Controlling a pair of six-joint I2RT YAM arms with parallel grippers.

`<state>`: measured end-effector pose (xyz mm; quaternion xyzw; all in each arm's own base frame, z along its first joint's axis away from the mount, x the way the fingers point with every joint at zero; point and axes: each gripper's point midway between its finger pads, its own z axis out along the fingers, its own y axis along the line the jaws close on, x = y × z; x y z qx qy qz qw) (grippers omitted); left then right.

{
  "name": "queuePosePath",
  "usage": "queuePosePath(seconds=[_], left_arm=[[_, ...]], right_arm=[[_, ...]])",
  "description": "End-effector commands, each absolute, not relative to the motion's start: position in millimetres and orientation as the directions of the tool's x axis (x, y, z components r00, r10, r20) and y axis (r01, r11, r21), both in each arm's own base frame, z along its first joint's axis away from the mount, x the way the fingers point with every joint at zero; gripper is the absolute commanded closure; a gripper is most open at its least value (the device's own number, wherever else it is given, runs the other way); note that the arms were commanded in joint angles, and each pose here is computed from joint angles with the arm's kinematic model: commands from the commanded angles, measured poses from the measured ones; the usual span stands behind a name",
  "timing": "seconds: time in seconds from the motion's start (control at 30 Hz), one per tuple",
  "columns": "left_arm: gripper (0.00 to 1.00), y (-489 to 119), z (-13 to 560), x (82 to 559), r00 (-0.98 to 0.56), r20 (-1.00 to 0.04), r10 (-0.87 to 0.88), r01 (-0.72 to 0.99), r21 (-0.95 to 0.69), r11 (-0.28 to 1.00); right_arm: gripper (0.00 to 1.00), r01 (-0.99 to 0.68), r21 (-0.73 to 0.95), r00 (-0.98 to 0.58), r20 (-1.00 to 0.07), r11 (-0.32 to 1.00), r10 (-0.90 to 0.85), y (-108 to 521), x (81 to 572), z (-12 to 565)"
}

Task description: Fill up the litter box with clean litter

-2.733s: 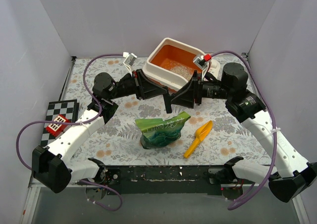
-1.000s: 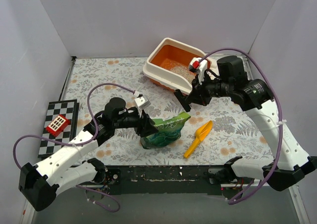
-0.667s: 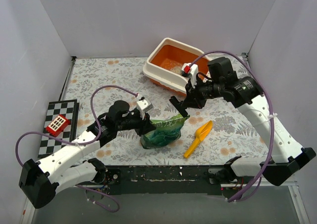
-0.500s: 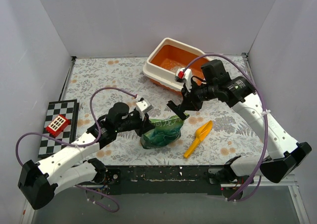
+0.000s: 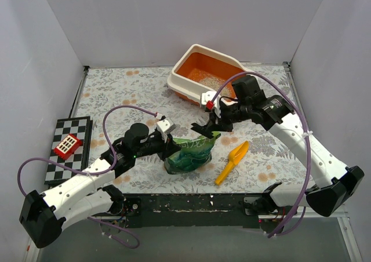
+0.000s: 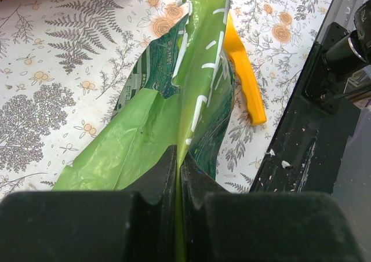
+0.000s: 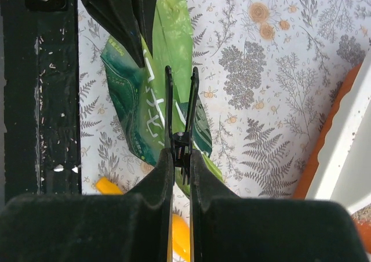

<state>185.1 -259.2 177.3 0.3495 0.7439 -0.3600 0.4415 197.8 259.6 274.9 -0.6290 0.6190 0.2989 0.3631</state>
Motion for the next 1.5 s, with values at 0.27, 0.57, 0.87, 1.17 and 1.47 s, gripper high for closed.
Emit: queuePosePath(seconds=[0.27, 0.57, 0.87, 1.17, 1.47], left_arm=[[1.00, -252, 172, 188, -0.373, -0.906, 0.198, 0.815, -0.218, 0.537], [0.98, -251, 170, 191, -0.376, -0.905, 0.199, 0.807, -0.215, 0.550], [0.95, -252, 168, 191, -0.382, -0.901, 0.205, 0.806, -0.217, 0.551], [0.94, -253, 168, 191, -0.382, -0.901, 0.205, 0.808, -0.218, 0.548], [0.94, -252, 171, 193, -0.373, -0.906, 0.201, 0.807, -0.209, 0.552]], right_arm=[[0.99, -0.988, -0.128, 0.152, -0.781, -0.082, -0.606, 273, 199, 256], [0.99, -0.991, -0.092, 0.137, -0.639, -0.102, -0.757, 255, 194, 218], [0.99, -0.983, -0.155, 0.169, -0.552, -0.099, -0.816, 244, 193, 213], [0.99, -0.970, -0.216, 0.198, -0.452, -0.108, -0.870, 234, 195, 211], [0.99, -0.970, -0.206, 0.208, -0.412, -0.132, -0.887, 223, 187, 204]])
